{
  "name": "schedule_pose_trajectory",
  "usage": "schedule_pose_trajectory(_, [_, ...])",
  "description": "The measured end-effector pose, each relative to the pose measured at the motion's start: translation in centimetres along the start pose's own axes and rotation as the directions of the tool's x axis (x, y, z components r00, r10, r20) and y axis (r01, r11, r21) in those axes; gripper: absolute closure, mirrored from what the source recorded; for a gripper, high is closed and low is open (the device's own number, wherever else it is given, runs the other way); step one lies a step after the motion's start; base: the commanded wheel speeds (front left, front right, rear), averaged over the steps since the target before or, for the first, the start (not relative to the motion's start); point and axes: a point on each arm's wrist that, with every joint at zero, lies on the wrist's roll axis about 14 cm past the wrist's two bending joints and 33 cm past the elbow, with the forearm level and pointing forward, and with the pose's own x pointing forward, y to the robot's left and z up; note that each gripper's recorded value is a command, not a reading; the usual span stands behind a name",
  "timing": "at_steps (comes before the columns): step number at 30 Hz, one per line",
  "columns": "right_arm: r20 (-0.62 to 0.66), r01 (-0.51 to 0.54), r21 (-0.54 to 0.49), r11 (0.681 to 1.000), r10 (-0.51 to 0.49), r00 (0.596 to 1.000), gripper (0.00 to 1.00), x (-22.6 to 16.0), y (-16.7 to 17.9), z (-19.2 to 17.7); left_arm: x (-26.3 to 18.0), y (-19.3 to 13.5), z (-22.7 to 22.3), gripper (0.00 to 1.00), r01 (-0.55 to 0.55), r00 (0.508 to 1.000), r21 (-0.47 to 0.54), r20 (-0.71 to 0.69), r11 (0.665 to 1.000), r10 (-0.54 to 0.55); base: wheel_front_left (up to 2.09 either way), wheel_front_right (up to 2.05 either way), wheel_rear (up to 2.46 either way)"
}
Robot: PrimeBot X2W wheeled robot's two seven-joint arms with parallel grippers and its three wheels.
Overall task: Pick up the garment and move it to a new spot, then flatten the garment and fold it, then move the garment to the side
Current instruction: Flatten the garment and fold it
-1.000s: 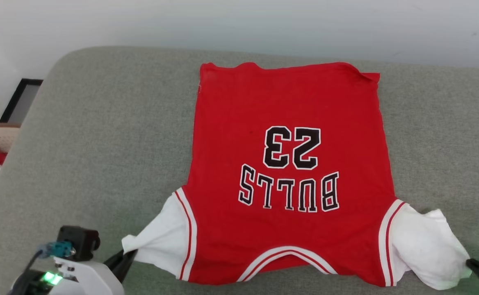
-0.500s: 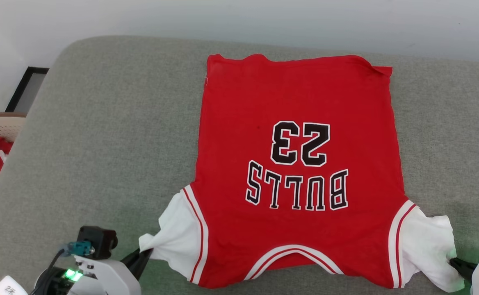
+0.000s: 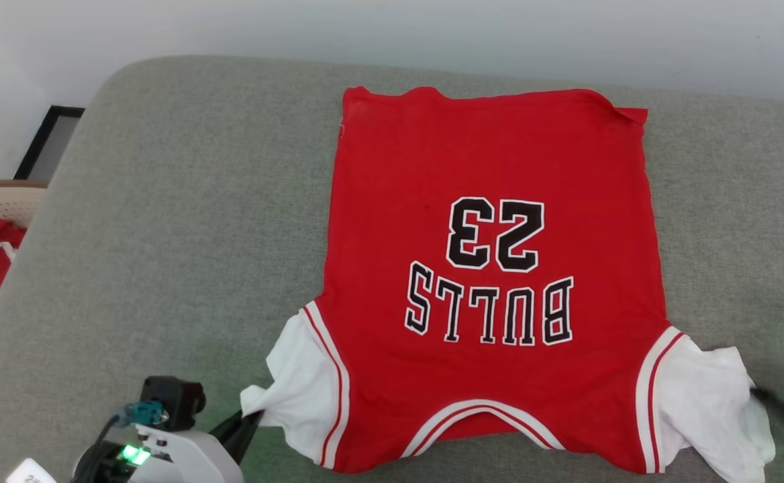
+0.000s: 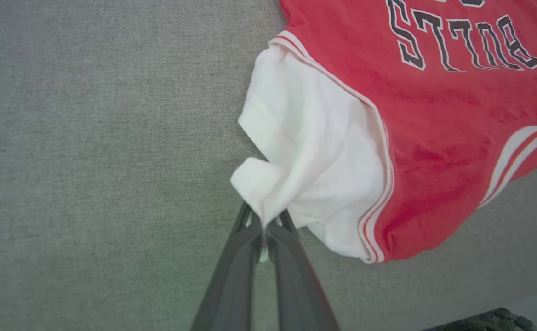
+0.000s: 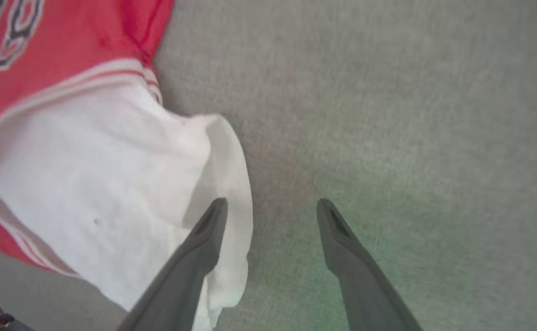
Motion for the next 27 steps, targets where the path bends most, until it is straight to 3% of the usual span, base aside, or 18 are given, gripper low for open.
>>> schedule_pose_trajectory(6, [0.209, 0.018, -0.059, 0.998, -0.006, 0.978, 0.00, -1.9, 0.4, 7.7, 0.0, -0.6, -0.4, 1.00, 0.012, 1.000, -0.017, 0.003, 1.000, -0.012, 0.00, 0.00, 0.00])
schedule_pose_trajectory(12, [0.432, 0.068, -0.101, 0.993, -0.018, 0.902, 0.00, -1.7, 1.1, 16.5, 0.7, -1.4, -0.1, 1.00, 0.034, 0.999, -0.023, 0.020, 0.999, -0.033, 0.00, 0.00, 0.00])
schedule_pose_trajectory(16, [0.493, 0.108, -0.098, 0.989, -0.046, 0.869, 0.00, 0.3, 0.5, 20.6, 1.3, -2.2, 0.5, 1.00, 0.061, 0.997, -0.020, 0.040, 0.998, -0.060, 0.00, 0.00, 0.00])
schedule_pose_trajectory(21, [0.460, 0.119, -0.098, 0.988, -0.061, 0.886, 0.00, 4.6, 0.2, 23.1, 2.2, -2.4, 0.8, 1.00, 0.073, 0.996, -0.019, 0.049, 0.997, -0.072, 0.00, 0.00, 0.00])
schedule_pose_trajectory(27, [0.324, 0.081, -0.069, 0.994, -0.054, 0.945, 0.00, 10.6, 0.6, 22.9, 3.1, -2.2, 0.4, 1.00, 0.072, 0.997, -0.029, 0.038, 0.997, -0.071, 0.00, 0.00, 0.00])
